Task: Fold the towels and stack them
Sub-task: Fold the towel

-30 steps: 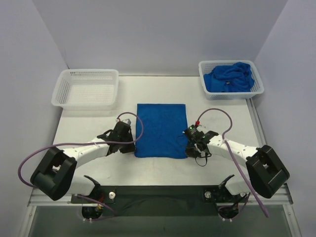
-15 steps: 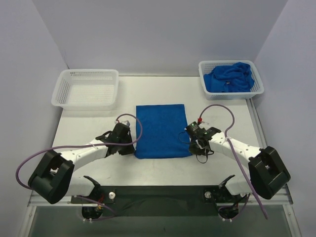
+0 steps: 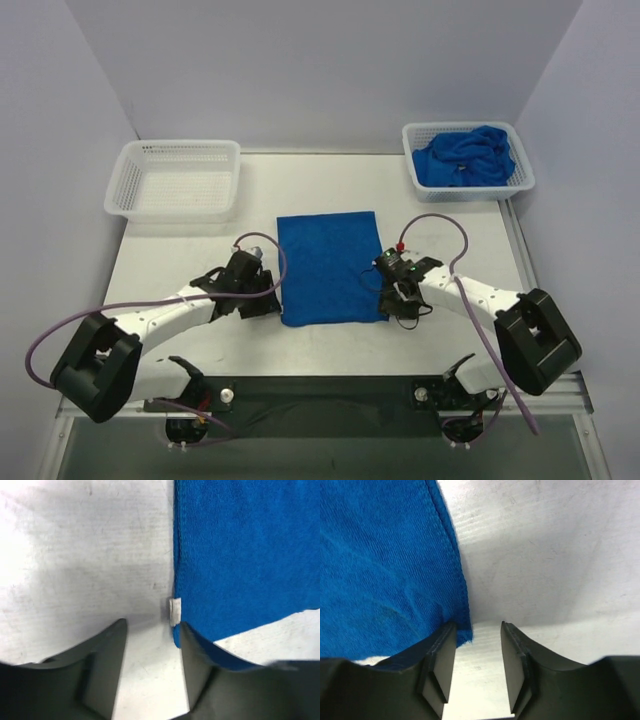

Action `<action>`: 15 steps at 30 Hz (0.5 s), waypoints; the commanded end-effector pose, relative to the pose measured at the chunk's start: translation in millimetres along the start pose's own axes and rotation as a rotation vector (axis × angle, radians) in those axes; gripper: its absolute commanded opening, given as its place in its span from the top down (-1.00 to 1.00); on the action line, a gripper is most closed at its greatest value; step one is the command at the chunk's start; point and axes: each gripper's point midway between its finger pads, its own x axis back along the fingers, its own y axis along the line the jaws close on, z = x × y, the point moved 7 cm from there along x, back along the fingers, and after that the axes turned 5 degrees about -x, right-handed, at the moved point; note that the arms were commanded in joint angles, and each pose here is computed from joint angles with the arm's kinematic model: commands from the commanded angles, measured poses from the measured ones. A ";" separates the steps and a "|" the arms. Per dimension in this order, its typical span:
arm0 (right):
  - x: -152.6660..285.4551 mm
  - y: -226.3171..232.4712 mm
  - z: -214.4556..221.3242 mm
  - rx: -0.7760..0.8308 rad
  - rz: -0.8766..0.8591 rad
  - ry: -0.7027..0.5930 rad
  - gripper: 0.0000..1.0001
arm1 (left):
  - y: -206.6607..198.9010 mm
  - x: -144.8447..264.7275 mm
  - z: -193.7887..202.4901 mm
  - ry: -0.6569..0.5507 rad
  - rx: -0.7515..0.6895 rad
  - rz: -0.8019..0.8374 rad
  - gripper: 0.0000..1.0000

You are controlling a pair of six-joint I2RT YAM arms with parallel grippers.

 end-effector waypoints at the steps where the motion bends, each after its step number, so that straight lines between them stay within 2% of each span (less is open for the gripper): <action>1: 19.0 -5.6 -8.0 0.040 0.017 -0.027 0.17 | 6.1 14.6 7.5 0.032 -0.012 -0.046 -0.21; 3: 32.2 -7.8 -20.0 0.072 0.028 -0.076 0.05 | -0.1 26.2 -1.6 -0.010 -0.021 -0.030 -0.30; 7: 52.9 -0.9 -48.3 0.086 -0.041 -0.133 0.09 | -18.2 37.5 -15.8 -0.050 -0.052 0.019 -0.30; 8: 55.4 0.9 -54.5 0.086 -0.059 -0.142 0.15 | -21.5 35.5 -16.9 -0.043 -0.059 0.019 -0.22; 9: 56.5 3.9 -60.9 0.098 -0.092 -0.134 0.33 | -30.1 36.7 -20.1 -0.051 -0.081 0.037 -0.17; 10: 59.7 10.3 -68.1 0.098 -0.132 -0.143 0.41 | -33.5 35.0 -20.8 -0.045 -0.093 0.042 -0.10; 11: 59.2 16.5 -75.1 0.088 -0.169 -0.155 0.48 | -34.9 28.5 -19.7 -0.027 -0.102 0.033 -0.05; 12: 54.8 21.4 -77.9 0.075 -0.218 -0.112 0.56 | -38.8 25.6 -20.3 -0.024 -0.117 0.043 0.09; 15: 42.9 35.1 -91.3 0.053 -0.280 -0.114 0.70 | -45.1 11.0 -15.6 0.018 -0.157 0.045 0.25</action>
